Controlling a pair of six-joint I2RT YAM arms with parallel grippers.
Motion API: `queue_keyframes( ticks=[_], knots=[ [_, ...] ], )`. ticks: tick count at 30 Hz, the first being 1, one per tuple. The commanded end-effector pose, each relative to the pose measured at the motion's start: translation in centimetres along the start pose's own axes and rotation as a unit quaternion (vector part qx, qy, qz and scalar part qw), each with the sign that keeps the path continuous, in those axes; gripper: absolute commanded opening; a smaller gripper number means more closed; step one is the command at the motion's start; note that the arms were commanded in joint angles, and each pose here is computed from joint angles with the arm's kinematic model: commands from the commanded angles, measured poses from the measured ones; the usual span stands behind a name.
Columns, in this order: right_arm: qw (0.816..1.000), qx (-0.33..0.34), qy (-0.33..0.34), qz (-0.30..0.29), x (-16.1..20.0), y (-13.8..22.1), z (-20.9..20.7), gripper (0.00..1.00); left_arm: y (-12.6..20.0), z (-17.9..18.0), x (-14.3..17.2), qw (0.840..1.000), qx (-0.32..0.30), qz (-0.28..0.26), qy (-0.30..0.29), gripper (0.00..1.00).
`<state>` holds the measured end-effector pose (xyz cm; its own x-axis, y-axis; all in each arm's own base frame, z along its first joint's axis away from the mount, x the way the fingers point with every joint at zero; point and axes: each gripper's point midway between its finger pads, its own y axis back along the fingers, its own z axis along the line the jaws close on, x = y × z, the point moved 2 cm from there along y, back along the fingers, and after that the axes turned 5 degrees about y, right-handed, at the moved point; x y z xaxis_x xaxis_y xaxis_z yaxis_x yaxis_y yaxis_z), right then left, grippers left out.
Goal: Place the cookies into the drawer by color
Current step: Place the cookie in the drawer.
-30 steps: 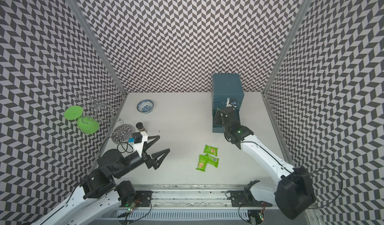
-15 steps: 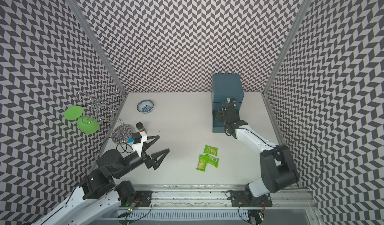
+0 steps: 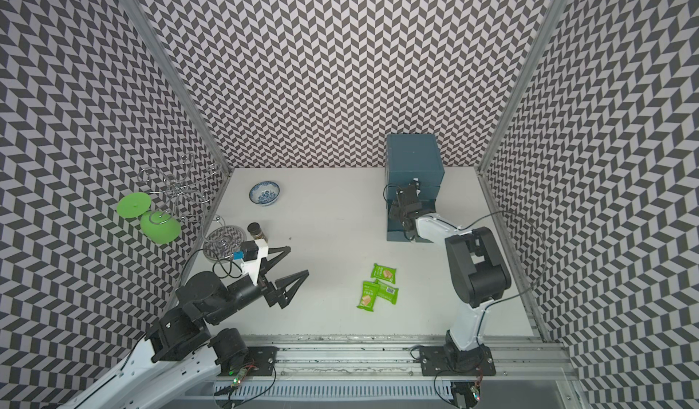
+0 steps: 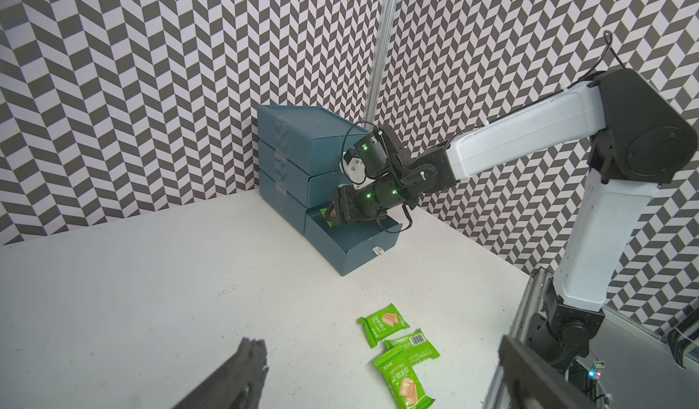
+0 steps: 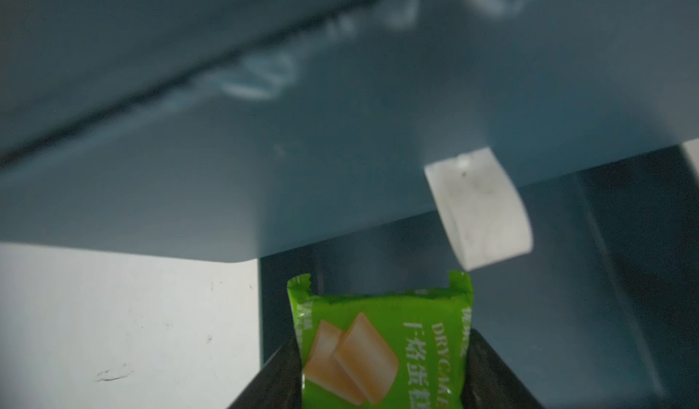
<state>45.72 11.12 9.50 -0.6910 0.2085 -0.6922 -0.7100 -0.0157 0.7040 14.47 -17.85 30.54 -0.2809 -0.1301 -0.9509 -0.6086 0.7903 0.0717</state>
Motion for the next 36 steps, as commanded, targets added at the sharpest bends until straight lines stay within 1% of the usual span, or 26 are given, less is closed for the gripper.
queue_keyframes(
  ticks=[1, 7, 11, 14, 20, 27, 36],
  knots=[
    [1.000, -0.015, -0.003, -0.020, -1.1, -0.7, 0.5, 0.64, 0.0, 0.0, -0.5, 1.000, 0.002, -0.013, -0.003, 0.99],
    [1.000, -0.007, 0.001, -0.010, -0.6, -2.1, 0.5, 0.65, -0.1, 0.0, -0.3, 1.000, 0.002, -0.009, -0.002, 1.00],
    [1.000, -0.004, 0.004, -0.002, -0.4, -2.7, 0.5, 0.71, -0.1, 0.0, -0.4, 1.000, 0.001, -0.010, -0.002, 0.99],
    [1.000, 0.000, 0.005, -0.005, -0.7, -2.6, 0.4, 0.75, -0.1, 0.0, -0.3, 1.000, 0.001, -0.010, -0.002, 1.00],
    [1.000, -0.001, 0.009, -0.012, -1.4, -1.5, 0.4, 0.77, -0.1, 0.1, -0.3, 1.000, 0.001, -0.009, -0.002, 1.00],
    [0.999, -0.016, 0.007, -0.032, -2.6, 1.7, 0.6, 0.78, 0.1, 0.0, -0.5, 1.000, 0.001, -0.012, -0.001, 1.00],
    [0.996, -0.046, -0.005, -0.070, -4.7, 8.1, 0.5, 0.78, 0.1, 0.0, -0.5, 1.000, 0.002, -0.014, -0.002, 1.00]
  ],
)
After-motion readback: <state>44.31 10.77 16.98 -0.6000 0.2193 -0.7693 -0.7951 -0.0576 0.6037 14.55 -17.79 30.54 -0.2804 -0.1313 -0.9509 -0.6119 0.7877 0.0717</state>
